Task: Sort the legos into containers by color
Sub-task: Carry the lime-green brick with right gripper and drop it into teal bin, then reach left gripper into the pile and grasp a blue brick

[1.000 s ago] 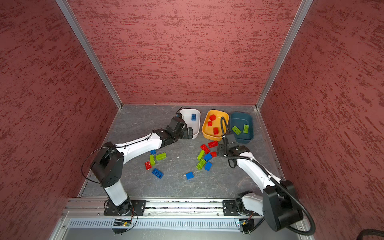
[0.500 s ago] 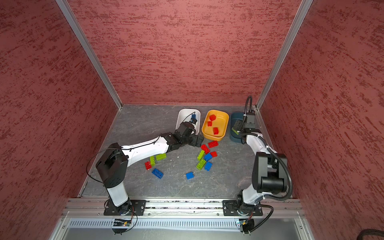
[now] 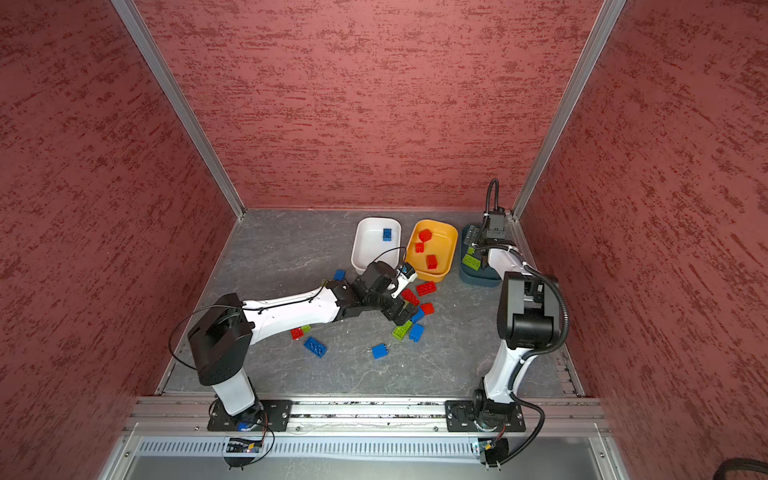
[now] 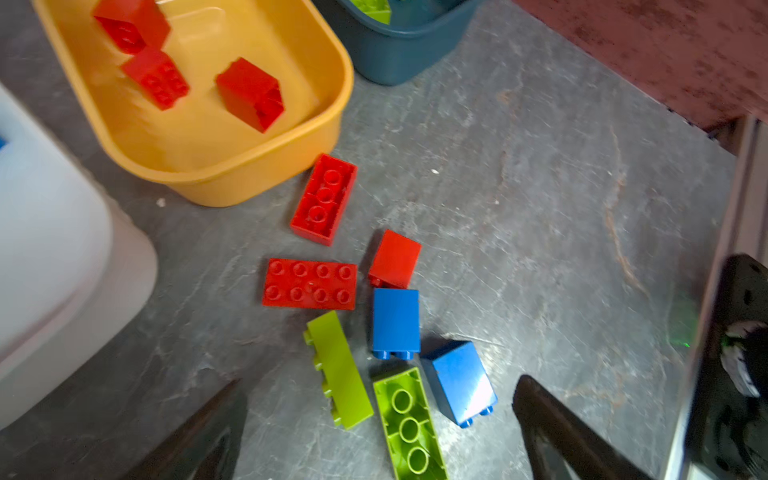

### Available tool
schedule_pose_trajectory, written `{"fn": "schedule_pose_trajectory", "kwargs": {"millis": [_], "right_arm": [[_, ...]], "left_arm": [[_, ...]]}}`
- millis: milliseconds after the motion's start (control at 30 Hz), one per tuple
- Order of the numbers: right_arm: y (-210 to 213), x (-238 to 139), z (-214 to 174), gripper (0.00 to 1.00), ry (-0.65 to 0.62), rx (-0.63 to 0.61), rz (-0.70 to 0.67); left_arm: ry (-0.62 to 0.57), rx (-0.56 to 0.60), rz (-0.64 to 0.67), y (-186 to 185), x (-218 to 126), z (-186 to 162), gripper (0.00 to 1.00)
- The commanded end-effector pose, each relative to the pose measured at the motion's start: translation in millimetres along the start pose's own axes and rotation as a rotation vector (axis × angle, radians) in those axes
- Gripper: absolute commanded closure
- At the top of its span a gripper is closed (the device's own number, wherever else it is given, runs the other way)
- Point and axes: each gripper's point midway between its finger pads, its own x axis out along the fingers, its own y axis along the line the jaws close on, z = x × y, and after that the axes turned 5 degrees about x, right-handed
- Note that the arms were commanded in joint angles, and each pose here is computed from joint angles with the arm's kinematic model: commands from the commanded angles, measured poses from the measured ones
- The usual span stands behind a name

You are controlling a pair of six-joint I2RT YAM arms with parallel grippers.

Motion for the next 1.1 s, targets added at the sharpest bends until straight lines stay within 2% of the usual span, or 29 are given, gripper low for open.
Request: {"fn": "schedule_pose_trajectory", "kwargs": {"millis": [0, 167, 200, 400, 500, 667, 867, 1067], "right_arm": [[11.8, -26.0, 9.9, 0.12, -0.027, 0.022, 0.079], [14.9, -57.7, 5.3, 0.06, -0.032, 0.037, 0.123], [14.6, -64.5, 3.3, 0.01, -0.034, 0.042, 0.129], [13.5, -105.2, -8.0, 0.01, -0.05, 0.092, 0.178], [16.0, -120.4, -24.2, 0.01, -0.018, 0.112, 0.224], [14.3, -138.4, -55.0, 0.01, 0.052, 0.187, 0.264], [8.4, -155.2, -61.0, 0.01, -0.01, 0.233, 0.283], [5.9, -153.3, -56.6, 0.01, -0.032, 0.254, 0.271]], "left_arm": [[-0.011, 0.089, -0.152, -26.0, -7.3, 0.9, 0.01], [-0.056, 0.201, -0.226, -40.3, -10.1, 0.8, 0.01], [-0.057, 0.226, -0.233, -41.3, -10.2, 0.0, 0.01], [0.028, 0.315, -0.273, -44.3, -7.3, -15.4, 0.0], [0.055, 0.336, -0.296, -45.2, -5.9, -20.7, 0.0], [0.089, 0.381, -0.327, -48.0, -0.7, -24.5, 0.0], [0.106, 0.466, -0.37, -54.8, 5.2, -29.6, 0.0], [0.203, 0.679, -0.315, -58.0, 31.1, -50.5, 0.03]]}}
